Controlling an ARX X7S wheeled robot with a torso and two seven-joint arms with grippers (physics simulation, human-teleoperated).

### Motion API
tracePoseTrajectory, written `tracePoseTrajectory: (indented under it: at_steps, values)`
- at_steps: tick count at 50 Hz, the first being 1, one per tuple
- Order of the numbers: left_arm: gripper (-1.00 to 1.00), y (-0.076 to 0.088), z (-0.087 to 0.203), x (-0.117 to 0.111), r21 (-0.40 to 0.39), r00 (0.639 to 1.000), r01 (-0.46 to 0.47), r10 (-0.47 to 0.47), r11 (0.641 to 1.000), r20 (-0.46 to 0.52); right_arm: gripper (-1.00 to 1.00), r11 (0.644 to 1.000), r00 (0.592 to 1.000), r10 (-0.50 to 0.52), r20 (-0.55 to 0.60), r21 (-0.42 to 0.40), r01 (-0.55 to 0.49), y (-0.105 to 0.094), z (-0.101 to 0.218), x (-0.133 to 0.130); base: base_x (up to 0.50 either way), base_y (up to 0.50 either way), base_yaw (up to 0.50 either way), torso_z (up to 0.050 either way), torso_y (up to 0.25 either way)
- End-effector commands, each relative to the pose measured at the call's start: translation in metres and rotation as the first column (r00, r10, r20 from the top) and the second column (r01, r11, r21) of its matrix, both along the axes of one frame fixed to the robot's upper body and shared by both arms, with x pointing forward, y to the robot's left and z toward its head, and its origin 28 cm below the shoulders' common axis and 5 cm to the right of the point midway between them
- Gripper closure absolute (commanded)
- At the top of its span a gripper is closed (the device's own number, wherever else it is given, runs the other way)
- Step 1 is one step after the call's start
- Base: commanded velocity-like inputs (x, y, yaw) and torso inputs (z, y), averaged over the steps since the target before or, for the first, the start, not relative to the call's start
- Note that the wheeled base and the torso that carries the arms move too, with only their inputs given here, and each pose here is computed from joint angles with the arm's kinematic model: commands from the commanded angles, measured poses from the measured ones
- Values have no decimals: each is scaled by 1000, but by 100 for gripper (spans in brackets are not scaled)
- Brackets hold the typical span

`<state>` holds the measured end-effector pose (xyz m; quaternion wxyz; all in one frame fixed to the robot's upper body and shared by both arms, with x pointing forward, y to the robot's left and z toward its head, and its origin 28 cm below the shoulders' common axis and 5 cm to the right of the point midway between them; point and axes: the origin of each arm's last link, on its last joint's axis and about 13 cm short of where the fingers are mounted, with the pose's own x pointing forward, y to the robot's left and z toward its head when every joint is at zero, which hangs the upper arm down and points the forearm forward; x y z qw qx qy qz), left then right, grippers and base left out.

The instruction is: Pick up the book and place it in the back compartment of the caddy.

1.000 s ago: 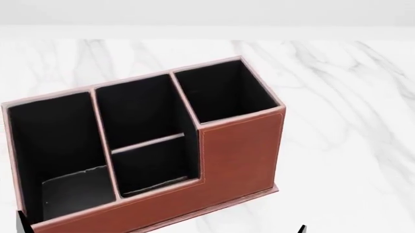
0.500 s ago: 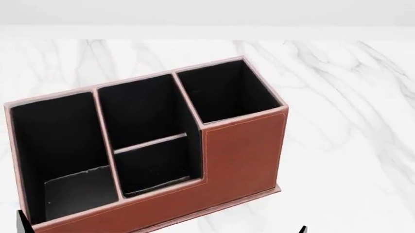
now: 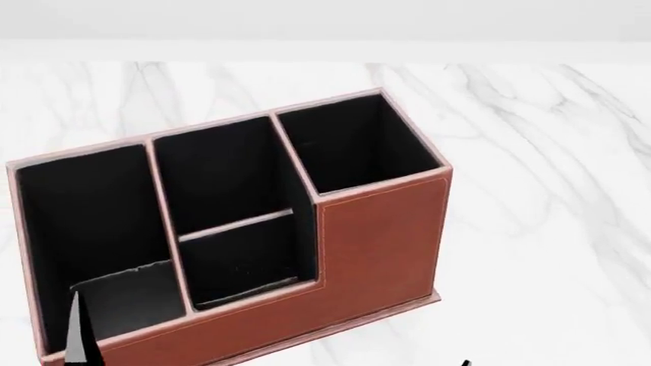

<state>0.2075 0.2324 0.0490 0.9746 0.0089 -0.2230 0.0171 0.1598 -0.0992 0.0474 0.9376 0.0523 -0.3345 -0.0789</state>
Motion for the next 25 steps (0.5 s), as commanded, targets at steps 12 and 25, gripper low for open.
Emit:
tracePoseTrajectory:
  at_steps: [12, 25]
  values:
    - [-100, 24, 10, 30, 142, 948, 270, -238, 952, -210, -100, 1000, 1000, 7, 4, 3, -7, 0, 1, -1, 0, 0, 0, 0, 0]
    - [-100, 26, -4, 41, 120, 808, 523, -447, 844, -383, -100, 1000, 1000, 11, 0, -2, -11, 1, 0, 0, 0, 0, 0, 0, 0]
